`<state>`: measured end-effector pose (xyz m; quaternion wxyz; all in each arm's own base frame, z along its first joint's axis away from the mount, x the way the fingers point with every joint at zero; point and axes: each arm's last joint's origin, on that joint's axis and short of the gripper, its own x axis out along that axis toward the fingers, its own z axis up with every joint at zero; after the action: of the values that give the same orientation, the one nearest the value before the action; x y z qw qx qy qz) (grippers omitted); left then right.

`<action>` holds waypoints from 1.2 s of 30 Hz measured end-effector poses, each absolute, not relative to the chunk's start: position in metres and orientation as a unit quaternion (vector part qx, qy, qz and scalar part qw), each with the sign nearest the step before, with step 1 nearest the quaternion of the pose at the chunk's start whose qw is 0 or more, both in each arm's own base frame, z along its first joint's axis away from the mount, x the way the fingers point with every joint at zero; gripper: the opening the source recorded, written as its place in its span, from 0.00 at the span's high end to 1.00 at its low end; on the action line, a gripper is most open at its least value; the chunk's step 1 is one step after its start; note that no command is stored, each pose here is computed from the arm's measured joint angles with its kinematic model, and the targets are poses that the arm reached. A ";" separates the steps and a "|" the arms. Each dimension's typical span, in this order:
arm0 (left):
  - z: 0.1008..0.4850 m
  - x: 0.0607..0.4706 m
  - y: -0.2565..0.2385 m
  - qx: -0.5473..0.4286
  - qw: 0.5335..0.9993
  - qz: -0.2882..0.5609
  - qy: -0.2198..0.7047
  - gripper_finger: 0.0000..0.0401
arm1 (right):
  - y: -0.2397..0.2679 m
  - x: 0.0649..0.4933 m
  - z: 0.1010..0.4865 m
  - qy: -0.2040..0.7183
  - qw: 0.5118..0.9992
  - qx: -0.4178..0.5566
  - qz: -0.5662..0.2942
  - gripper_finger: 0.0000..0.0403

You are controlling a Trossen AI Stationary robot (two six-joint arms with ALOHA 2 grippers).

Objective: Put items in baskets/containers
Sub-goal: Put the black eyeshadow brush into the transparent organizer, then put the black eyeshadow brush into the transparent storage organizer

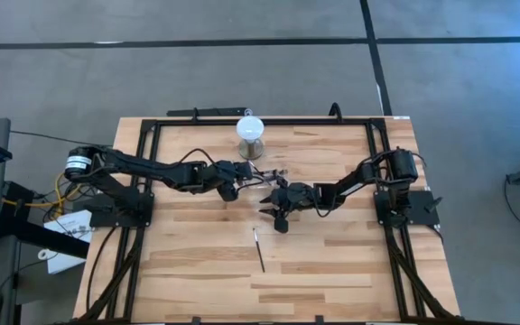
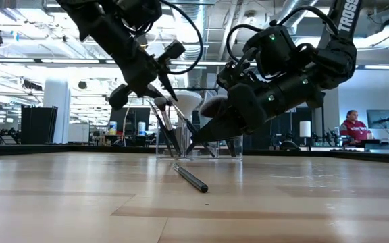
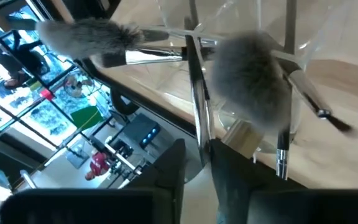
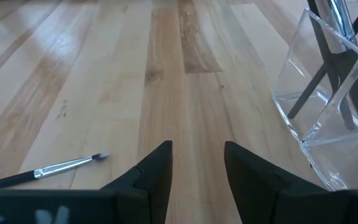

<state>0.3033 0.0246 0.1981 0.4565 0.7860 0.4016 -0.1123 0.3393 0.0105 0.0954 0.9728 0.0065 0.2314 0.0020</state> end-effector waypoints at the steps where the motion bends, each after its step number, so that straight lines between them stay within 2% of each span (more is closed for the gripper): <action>1: 0.198 0.303 0.025 0.786 0.457 -0.112 0.401 0.81 | 0.011 0.339 0.095 0.231 0.973 0.006 0.002 0.66; 6: 0.200 0.305 0.023 0.788 0.462 -0.102 0.394 0.74 | 0.011 0.339 0.095 0.231 0.973 0.006 0.002 0.67; 7: 0.201 0.306 0.022 0.784 0.475 -0.091 0.390 0.73 | 0.011 0.339 0.095 0.231 0.973 0.006 0.002 0.67; 9: 0.207 0.310 0.018 0.763 0.530 -0.043 0.368 0.70 | 0.011 0.339 0.095 0.231 0.973 0.007 0.002 0.67; 13: 0.233 0.307 0.004 0.673 0.671 0.050 0.307 0.67 | 0.013 0.339 0.098 0.228 0.974 0.006 0.005 0.67; 18: 0.275 0.282 -0.009 0.479 0.842 0.130 0.211 0.66 | 0.027 0.338 0.122 0.190 0.981 0.003 0.027 0.66; 20: 0.285 0.269 -0.011 0.391 0.897 0.123 0.164 0.66 | 0.033 0.337 0.131 0.177 0.983 -0.007 0.037 0.66; 22: 0.288 0.255 -0.013 0.322 0.935 0.065 0.130 0.66 | 0.039 0.335 0.140 0.161 0.986 -0.017 0.046 0.66; 25: 0.278 0.237 -0.018 0.226 0.965 -0.080 0.104 0.66 | 0.044 0.334 0.144 0.155 0.986 -0.020 0.049 0.66; 29: 0.250 0.222 -0.030 0.118 0.955 -0.246 0.119 0.66 | 0.044 0.334 0.144 0.156 0.987 -0.022 0.028 0.66; 31: 0.231 0.219 -0.037 0.082 0.949 -0.267 0.150 0.66 | 0.043 0.334 0.143 0.160 0.987 -0.003 0.023 0.66; 36: 0.183 0.224 -0.051 0.068 0.956 -0.225 0.177 0.66 | 0.042 0.337 0.150 0.126 0.990 0.068 0.012 0.68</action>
<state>0.2241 -0.0508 0.1834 0.9557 0.0681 0.1768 -0.2252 0.3368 0.0423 0.1502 0.9896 0.0681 0.1264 0.0125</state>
